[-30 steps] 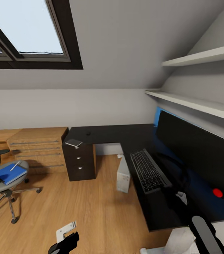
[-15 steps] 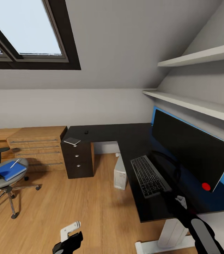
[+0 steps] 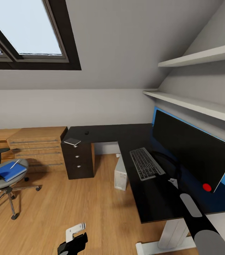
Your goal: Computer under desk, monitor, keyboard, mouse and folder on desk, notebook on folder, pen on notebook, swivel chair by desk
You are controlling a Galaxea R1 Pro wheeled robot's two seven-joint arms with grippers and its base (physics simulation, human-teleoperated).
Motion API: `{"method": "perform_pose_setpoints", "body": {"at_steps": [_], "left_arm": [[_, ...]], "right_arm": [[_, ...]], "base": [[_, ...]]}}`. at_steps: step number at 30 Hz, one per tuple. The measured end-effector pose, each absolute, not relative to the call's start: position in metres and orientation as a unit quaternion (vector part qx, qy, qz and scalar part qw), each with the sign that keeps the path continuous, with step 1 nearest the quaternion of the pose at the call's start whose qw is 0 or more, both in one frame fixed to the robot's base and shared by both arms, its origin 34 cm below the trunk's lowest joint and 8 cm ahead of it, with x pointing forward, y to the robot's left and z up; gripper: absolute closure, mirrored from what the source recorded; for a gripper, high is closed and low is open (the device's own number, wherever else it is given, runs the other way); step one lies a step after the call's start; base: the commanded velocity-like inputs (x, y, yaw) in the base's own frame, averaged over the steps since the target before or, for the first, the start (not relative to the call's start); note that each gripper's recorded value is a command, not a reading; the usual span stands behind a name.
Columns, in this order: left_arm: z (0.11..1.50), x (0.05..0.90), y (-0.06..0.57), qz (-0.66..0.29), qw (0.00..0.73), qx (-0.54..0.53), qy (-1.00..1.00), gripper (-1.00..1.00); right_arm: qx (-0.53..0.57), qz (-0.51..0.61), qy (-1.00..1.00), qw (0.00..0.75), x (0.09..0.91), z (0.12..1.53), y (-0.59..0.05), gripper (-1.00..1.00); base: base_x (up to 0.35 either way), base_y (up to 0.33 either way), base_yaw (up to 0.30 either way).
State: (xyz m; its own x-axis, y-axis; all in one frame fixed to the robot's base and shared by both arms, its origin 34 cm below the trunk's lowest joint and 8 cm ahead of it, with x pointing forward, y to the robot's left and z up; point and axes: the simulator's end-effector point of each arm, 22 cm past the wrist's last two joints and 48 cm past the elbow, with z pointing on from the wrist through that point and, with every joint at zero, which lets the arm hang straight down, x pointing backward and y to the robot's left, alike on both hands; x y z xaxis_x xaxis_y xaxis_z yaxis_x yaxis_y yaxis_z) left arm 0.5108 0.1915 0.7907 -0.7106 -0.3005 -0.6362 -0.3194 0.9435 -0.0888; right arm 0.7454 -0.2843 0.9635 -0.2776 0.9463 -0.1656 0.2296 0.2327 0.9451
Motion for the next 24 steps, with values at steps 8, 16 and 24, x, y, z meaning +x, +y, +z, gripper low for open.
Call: {"method": "perform_pose_setpoints", "body": {"at_steps": [8,16,24], "left_arm": [[0.791,0.511,0.191,0.013,0.342,-0.168,0.925,-1.00],[0.791,0.511,0.192,0.013,0.341,-0.168,0.925,-1.00],[0.790,0.510,0.193,0.014,0.341,-0.169,0.925,-1.00]], "right_arm": [[0.441,0.437,0.668,0.410,0.744,0.962,-0.288,1.00],[0.456,0.424,0.684,0.380,0.731,0.927,-0.281,1.00],[0.466,0.421,0.686,0.368,0.725,0.915,-0.281,1.00]], "base": [[0.089,-0.038,0.000],[0.067,-0.021,0.000],[0.271,-0.001,0.000]]}}
